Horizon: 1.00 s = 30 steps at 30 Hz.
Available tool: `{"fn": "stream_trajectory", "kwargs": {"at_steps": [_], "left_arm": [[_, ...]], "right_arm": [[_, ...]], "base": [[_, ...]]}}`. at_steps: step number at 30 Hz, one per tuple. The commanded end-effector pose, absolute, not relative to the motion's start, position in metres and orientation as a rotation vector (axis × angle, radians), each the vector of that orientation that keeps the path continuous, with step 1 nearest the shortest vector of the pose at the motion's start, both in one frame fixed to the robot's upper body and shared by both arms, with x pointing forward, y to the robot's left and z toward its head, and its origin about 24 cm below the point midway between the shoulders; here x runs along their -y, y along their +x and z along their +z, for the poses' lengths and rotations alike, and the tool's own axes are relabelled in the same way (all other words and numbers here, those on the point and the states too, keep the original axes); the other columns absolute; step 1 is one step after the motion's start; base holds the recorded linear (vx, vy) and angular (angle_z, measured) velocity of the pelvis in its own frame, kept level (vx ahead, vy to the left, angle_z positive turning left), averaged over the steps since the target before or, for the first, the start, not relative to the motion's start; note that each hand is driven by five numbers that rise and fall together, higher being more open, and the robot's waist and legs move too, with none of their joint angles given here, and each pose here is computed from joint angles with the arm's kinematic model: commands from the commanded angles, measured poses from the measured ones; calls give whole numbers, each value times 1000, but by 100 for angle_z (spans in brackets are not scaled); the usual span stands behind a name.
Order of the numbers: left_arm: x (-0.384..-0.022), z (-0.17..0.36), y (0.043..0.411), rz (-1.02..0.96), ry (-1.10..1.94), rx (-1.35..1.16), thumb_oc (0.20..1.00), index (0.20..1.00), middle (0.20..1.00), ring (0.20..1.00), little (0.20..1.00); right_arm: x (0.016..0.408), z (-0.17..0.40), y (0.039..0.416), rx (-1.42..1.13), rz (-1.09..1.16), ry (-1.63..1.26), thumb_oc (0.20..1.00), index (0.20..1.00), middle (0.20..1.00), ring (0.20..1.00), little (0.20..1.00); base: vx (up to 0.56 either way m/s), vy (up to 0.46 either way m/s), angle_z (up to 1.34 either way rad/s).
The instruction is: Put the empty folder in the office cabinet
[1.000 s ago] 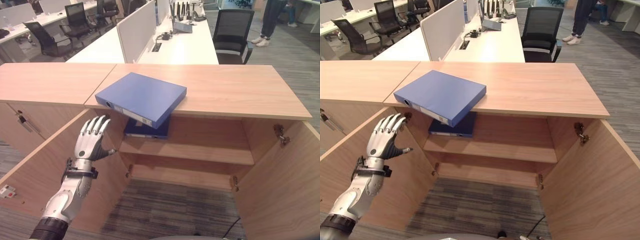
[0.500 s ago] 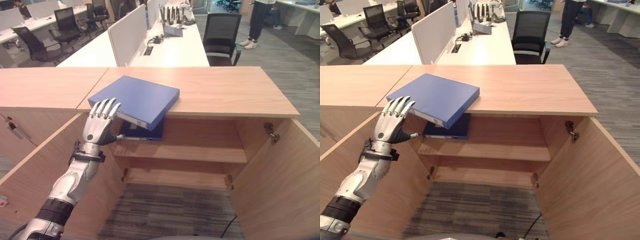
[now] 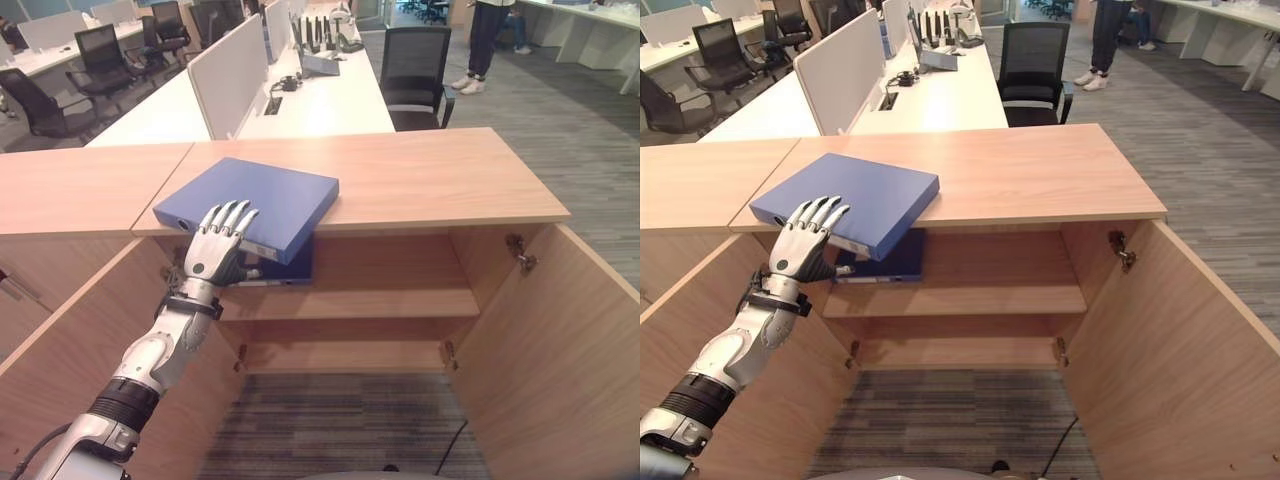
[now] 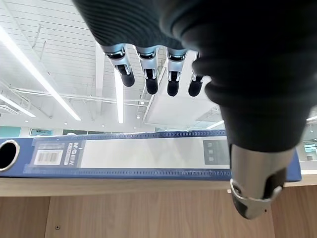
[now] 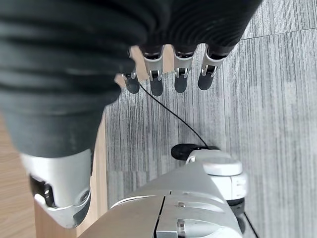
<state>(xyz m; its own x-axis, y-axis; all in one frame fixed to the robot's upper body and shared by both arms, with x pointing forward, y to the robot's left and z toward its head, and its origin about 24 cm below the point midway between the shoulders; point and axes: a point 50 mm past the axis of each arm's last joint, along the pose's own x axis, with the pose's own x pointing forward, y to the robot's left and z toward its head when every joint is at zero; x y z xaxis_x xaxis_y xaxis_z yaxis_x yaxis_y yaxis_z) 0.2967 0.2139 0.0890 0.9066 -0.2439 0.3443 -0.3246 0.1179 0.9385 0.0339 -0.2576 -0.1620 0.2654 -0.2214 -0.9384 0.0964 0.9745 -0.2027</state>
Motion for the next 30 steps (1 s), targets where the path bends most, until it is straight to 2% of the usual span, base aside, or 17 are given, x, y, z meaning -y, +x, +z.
{"fn": "stream_trajectory", "kwargs": {"at_steps": [1,30], "left_arm": [[-216,139,323,169,1533,612,1000,1000,1000,1000,1000],[-217,133,335,156,1610,553,1000,1000,1000,1000,1000]], "right_arm": [[261,-158,60,-1214,-210,-132,1000,1000,1000,1000,1000],[262,-158,58,-1217,-227,-117,1000,1000,1000,1000,1000]], "base": [[-12,26,-4],[3,12,-2]]}}
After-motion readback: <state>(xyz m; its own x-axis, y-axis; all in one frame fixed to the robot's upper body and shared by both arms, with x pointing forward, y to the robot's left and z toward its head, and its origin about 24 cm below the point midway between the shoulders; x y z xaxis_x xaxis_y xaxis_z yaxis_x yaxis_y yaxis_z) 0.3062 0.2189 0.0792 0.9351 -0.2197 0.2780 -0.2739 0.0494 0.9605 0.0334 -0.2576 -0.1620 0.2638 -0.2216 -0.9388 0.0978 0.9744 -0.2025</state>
